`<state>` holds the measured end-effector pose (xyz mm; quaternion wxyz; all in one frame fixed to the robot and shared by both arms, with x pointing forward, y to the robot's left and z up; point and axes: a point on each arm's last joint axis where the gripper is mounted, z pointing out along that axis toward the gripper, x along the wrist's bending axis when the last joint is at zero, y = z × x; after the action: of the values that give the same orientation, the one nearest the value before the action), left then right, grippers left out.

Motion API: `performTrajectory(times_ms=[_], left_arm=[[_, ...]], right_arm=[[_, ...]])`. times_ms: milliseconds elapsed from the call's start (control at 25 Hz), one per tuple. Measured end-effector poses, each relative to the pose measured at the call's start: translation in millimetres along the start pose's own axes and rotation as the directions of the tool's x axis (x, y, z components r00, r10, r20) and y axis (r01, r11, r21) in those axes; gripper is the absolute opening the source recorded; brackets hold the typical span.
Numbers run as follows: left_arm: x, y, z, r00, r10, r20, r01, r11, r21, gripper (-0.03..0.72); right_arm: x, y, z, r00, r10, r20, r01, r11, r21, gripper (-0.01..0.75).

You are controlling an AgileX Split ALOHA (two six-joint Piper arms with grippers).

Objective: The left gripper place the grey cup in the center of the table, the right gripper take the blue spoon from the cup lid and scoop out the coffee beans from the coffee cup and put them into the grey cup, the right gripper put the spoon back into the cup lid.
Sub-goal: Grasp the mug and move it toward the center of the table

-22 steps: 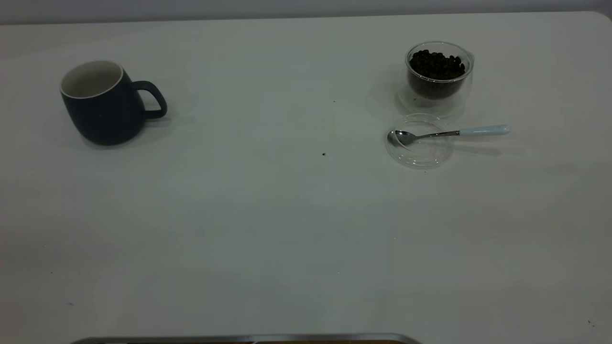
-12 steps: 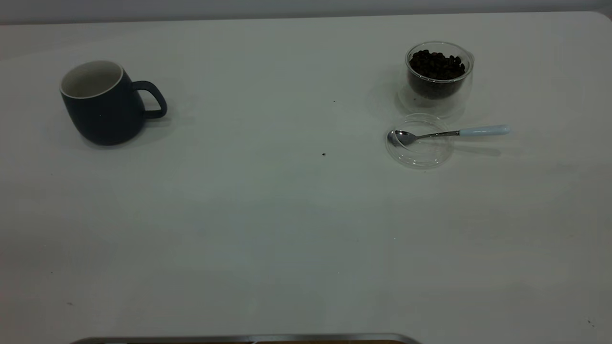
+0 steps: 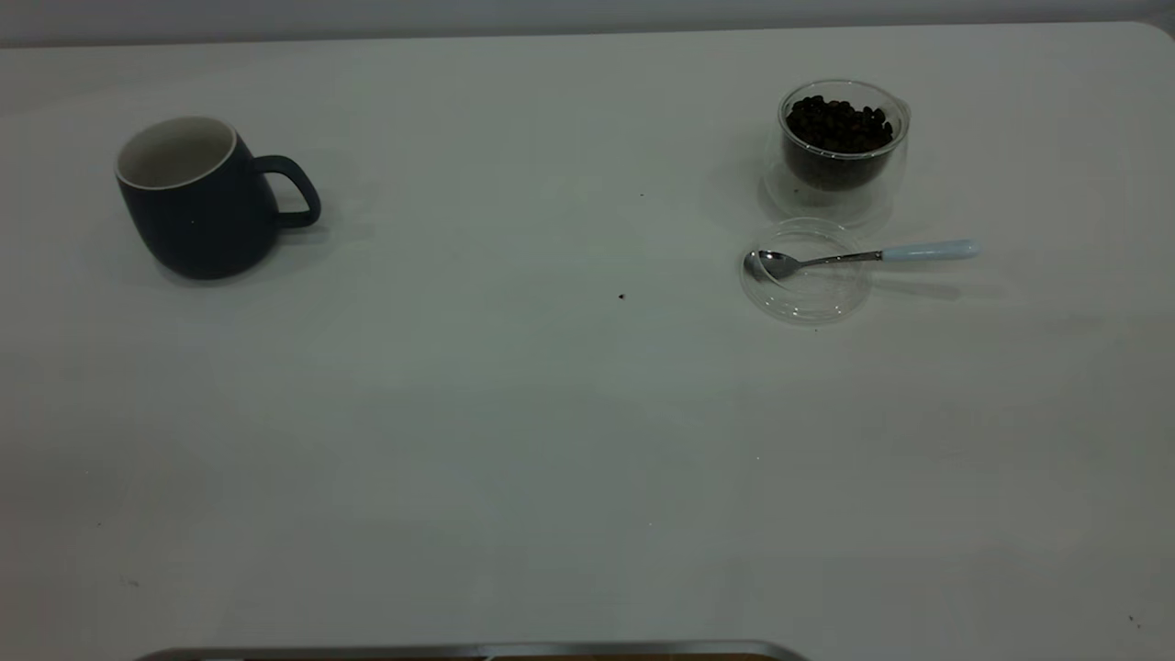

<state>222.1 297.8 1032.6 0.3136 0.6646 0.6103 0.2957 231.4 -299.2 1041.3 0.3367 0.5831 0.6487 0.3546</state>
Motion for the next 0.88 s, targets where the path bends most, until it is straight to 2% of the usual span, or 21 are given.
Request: performTrajectory(times_ms=[560, 680, 880], left_arm=[[-1.2, 0.2, 0.1, 1.000, 0.011, 0.014, -0.011, 1.000, 0.000, 0.545], [0.6, 7.9, 1.2, 0.999, 0.035, 0.015, -0.035, 0.999, 0.033, 0.545], [6.2, 53.1, 7.0, 0.995, 0.100, 0.014, -0.101, 0.985, 0.143, 0.545]], right_arm=[[0.0, 0.0, 0.0, 1.000, 0.000, 0.000, 0.000, 1.000, 0.000, 0.586], [0.0, 0.0, 0.0, 1.000, 0.000, 0.000, 0.000, 1.000, 0.000, 0.586], [0.0, 0.0, 0.0, 1.000, 0.000, 0.000, 0.000, 1.000, 0.000, 0.586]])
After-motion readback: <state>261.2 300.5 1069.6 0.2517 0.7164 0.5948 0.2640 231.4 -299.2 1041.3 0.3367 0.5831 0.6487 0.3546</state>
